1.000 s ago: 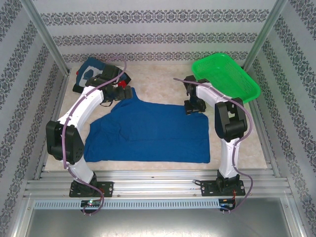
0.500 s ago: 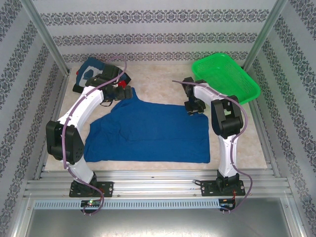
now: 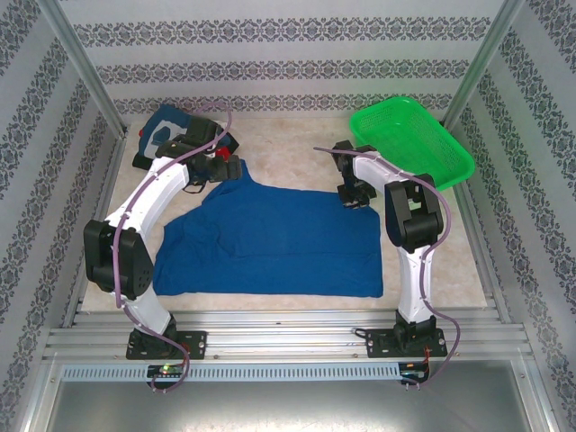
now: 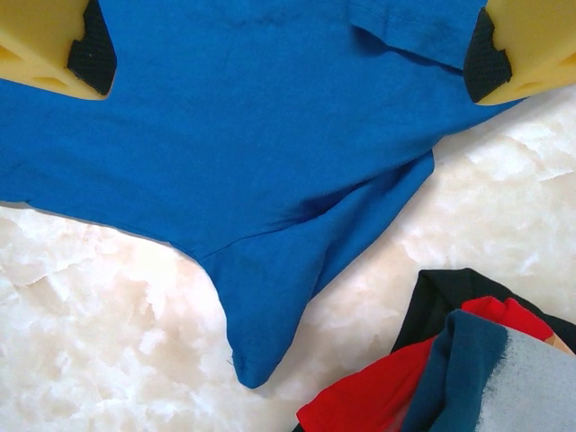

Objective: Fold and stack the t-shirts

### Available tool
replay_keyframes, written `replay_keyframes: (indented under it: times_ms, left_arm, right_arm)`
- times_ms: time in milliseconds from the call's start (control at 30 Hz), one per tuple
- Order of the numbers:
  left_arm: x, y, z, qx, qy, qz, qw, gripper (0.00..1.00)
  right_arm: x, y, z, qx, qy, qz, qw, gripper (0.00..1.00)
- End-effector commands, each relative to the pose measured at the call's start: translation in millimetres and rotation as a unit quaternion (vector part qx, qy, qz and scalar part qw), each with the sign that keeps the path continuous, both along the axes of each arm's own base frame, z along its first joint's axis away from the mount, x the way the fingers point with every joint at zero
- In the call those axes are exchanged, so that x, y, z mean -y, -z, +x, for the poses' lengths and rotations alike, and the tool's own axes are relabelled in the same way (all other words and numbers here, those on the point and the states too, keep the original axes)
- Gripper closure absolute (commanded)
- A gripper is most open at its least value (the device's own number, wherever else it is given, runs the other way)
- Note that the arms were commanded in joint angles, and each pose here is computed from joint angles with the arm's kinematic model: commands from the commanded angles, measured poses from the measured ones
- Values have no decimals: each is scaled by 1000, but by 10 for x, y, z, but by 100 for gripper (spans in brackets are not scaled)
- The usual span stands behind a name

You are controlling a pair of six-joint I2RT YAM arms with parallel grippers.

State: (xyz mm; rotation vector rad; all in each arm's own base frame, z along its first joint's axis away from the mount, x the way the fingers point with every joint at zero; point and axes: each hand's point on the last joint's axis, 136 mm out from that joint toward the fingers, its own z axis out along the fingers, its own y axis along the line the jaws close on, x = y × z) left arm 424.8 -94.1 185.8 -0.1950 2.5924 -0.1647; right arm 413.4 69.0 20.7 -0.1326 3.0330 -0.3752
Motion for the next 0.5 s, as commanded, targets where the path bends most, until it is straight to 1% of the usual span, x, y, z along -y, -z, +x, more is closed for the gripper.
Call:
replay_keyframes:
  times_ms: [0, 100, 267, 367, 467]
  left_arm:
    - [11, -106, 115, 20, 13, 9, 1000, 0]
    - [33, -74, 182, 17, 28, 12, 999, 0]
    - [40, 96, 368, -19, 59, 34, 997, 0]
    - [123, 227, 521, -36, 79, 29, 996, 8]
    - [173, 367, 707, -41, 79, 24, 996, 15]
  right_arm:
    - [90, -250, 51, 30, 4, -11, 999, 91]
    - [127, -347, 56, 38, 1, -19, 999, 100]
    - [178, -546, 60, 61, 3, -19, 998, 100]
    - [218, -657, 44, 73, 5, -19, 997, 100]
    - [259, -723, -10, 78, 9, -15, 997, 100]
